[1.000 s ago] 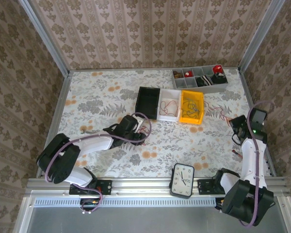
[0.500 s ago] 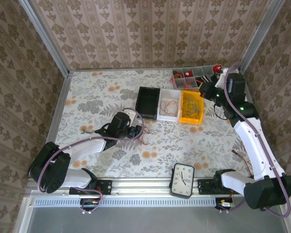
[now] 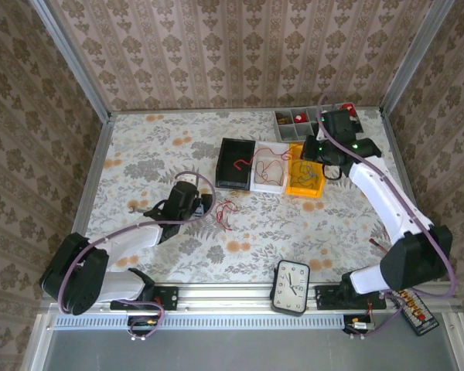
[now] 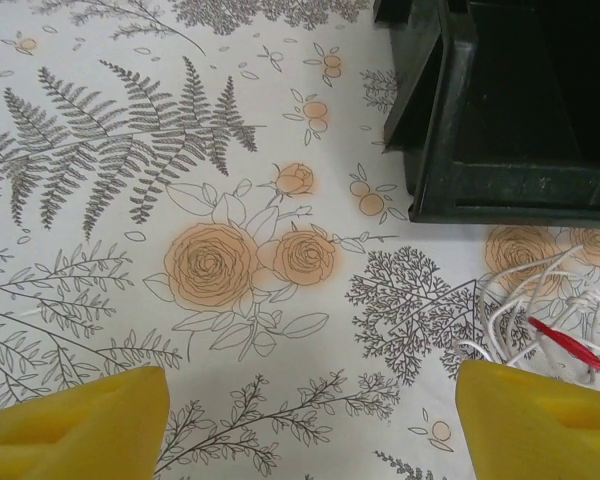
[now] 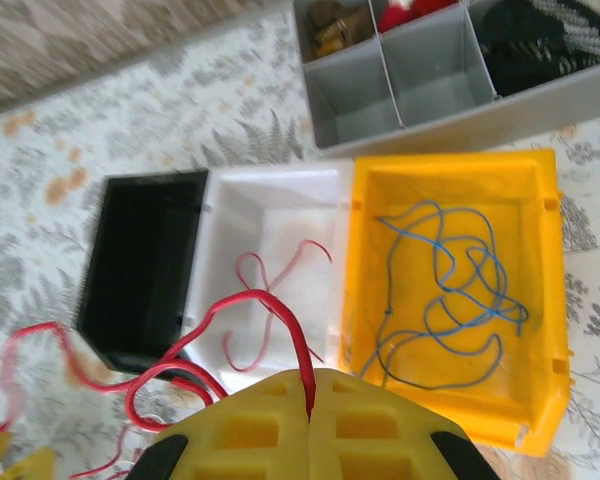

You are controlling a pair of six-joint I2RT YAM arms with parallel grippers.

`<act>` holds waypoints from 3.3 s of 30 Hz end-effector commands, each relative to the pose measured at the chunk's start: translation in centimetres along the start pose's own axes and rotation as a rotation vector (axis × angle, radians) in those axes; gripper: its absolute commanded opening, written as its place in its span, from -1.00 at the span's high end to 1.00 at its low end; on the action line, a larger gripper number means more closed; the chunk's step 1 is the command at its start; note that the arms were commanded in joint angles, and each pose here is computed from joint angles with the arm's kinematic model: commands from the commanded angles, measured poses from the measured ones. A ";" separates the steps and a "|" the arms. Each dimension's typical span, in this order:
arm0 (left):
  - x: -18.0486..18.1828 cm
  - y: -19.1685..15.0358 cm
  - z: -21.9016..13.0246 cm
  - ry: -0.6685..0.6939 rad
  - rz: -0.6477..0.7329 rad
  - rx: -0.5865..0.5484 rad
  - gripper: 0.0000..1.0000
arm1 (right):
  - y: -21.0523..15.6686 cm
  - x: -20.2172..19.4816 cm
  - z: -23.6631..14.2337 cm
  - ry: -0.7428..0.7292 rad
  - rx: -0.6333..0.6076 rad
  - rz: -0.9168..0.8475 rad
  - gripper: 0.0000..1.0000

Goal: Untangle the cables

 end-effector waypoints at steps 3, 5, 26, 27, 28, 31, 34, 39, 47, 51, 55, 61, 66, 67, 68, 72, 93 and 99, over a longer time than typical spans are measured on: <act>0.7 0.3 -0.3 0.026 -0.043 -0.030 -0.51 | -0.5 -2.3 0.8 -0.223 0.038 -0.091 1.00; 0.7 0.1 -0.3 0.026 -0.049 -0.029 -0.51 | 0.0 -2.9 0.8 -0.280 0.020 -0.104 1.00; 0.7 -0.3 -0.4 0.020 -0.039 -0.023 -0.51 | 3.4 -0.2 2.4 -0.469 -0.090 -0.316 1.00; 0.7 -0.2 -0.5 0.020 -0.039 -0.025 -0.51 | 3.2 0.5 3.1 -0.461 -0.081 -0.335 1.00; 0.7 -0.3 -0.5 0.021 -0.039 -0.024 -0.51 | 3.0 1.2 3.8 -0.448 -0.072 -0.354 1.00; 0.8 -0.3 -0.7 0.020 -0.037 -0.023 -0.51 | 2.1 3.3 6.2 -0.418 -0.043 -0.412 1.00; 0.7 -0.3 -0.9 0.020 -0.035 -0.025 -0.51 | 0.8 5.5 8.7 -0.344 0.000 -0.446 1.00; 0.6 -0.5 -0.9 0.020 -0.029 -0.019 -0.51 | -2.2 7.3 12.2 -0.247 0.097 -0.441 1.00; 0.3 -0.5 -0.8 0.013 -0.007 -0.009 -0.51 | -6.4 6.2 16.5 -0.258 0.239 -0.410 1.00; 0.1 -0.4 -0.7 0.011 0.001 -0.003 -0.51 | -8.0 5.5 18.1 -0.274 0.287 -0.396 1.00; -0.2 -0.3 -0.5 0.006 0.011 0.003 -0.51 | -8.8 5.2 19.4 -0.278 0.310 -0.383 1.00; -0.4 -0.3 -0.4 0.007 0.023 0.007 -0.51 | -8.3 6.1 19.3 -0.242 0.287 -0.359 1.00; -0.6 -0.3 -0.1 0.009 0.027 0.011 -0.51 | -5.6 7.7 16.9 -0.185 0.181 -0.324 0.94; -0.7 -0.2 -0.1 0.008 0.029 0.011 -0.51 | -5.1 8.1 16.4 -0.171 0.159 -0.315 0.87; -0.8 -0.2 -0.1 0.009 0.034 0.009 -0.51 | -4.7 8.3 15.9 -0.161 0.142 -0.309 0.82; -1.3 0.0 -0.2 0.012 0.061 0.006 -0.51 | -3.4 8.4 14.7 -0.173 0.086 -0.294 0.42; -2.7 1.4 -0.1 0.014 0.126 -0.042 -0.51 | -10.0 -18.7 -3.5 -0.640 0.044 0.565 -0.55; -3.4 1.4 0.9 -0.007 0.140 -0.032 -0.52 | -18.4 -25.3 -8.2 -0.826 0.130 0.846 -0.65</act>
Point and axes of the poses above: each hand's point on the last joint's axis, 136 mm out from that joint toward the fingers, its own z axis out along the fingers, its own x axis along the line the jaws close on, y = z × x, the point moved 1 cm from there along -z, back along the fingers, and after that the axes turned 3 degrees about z, right-handed, at the moved point
